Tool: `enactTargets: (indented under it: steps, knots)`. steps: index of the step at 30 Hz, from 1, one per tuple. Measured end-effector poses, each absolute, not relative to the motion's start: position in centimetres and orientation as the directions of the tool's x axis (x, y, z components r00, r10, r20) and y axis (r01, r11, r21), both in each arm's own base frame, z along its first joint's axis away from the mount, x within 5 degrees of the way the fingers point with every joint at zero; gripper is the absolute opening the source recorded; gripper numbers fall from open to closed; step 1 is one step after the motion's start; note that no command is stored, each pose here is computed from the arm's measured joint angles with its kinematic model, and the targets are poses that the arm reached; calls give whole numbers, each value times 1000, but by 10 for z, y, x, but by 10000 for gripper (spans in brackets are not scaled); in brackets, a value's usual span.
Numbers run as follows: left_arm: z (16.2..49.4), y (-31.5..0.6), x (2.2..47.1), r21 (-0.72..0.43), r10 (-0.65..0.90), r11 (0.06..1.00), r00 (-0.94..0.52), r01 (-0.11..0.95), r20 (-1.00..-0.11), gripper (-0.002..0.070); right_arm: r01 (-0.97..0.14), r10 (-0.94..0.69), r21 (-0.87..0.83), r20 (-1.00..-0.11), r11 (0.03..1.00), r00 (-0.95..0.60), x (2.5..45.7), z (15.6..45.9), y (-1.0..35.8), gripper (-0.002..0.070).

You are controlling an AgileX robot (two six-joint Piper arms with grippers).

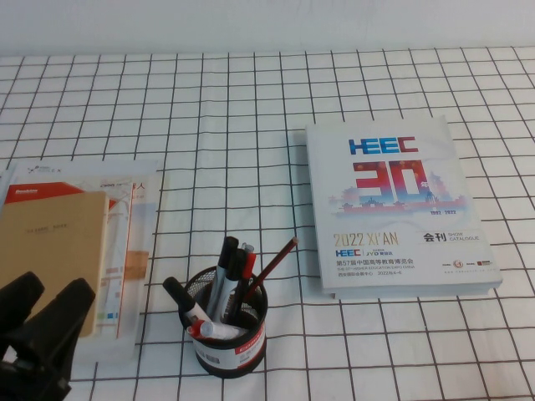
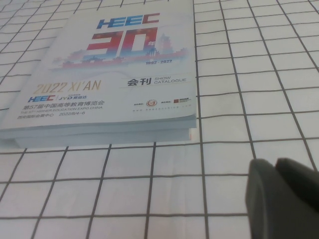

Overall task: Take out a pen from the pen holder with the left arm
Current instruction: 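Take a marker out of the pen holder and lay it on the table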

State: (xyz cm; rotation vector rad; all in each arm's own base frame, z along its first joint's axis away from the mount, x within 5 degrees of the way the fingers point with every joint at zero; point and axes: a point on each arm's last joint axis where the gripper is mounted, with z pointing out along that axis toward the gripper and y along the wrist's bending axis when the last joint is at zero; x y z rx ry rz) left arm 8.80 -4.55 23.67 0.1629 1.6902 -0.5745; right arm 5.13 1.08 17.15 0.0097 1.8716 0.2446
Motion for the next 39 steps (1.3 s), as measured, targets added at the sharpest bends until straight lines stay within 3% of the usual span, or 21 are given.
enactTargets:
  steps: [4,11,22,39]
  knots:
    - [235,-48,92,-319,-238,856,-236,406,-942,489,-116,130,173,-941,978,-311,51,172,11,-14]
    - [225,-60,112,-289,-168,868,-308,404,-936,496,-116,130,173,-941,978,-311,51,172,11,-14]
    - [211,-89,139,-371,-204,779,-356,505,-912,497,-116,130,173,-941,978,-311,51,172,11,-14]
    - [186,-105,171,-485,-294,753,-433,445,-852,487,-116,130,173,-941,978,-311,51,172,11,-14]
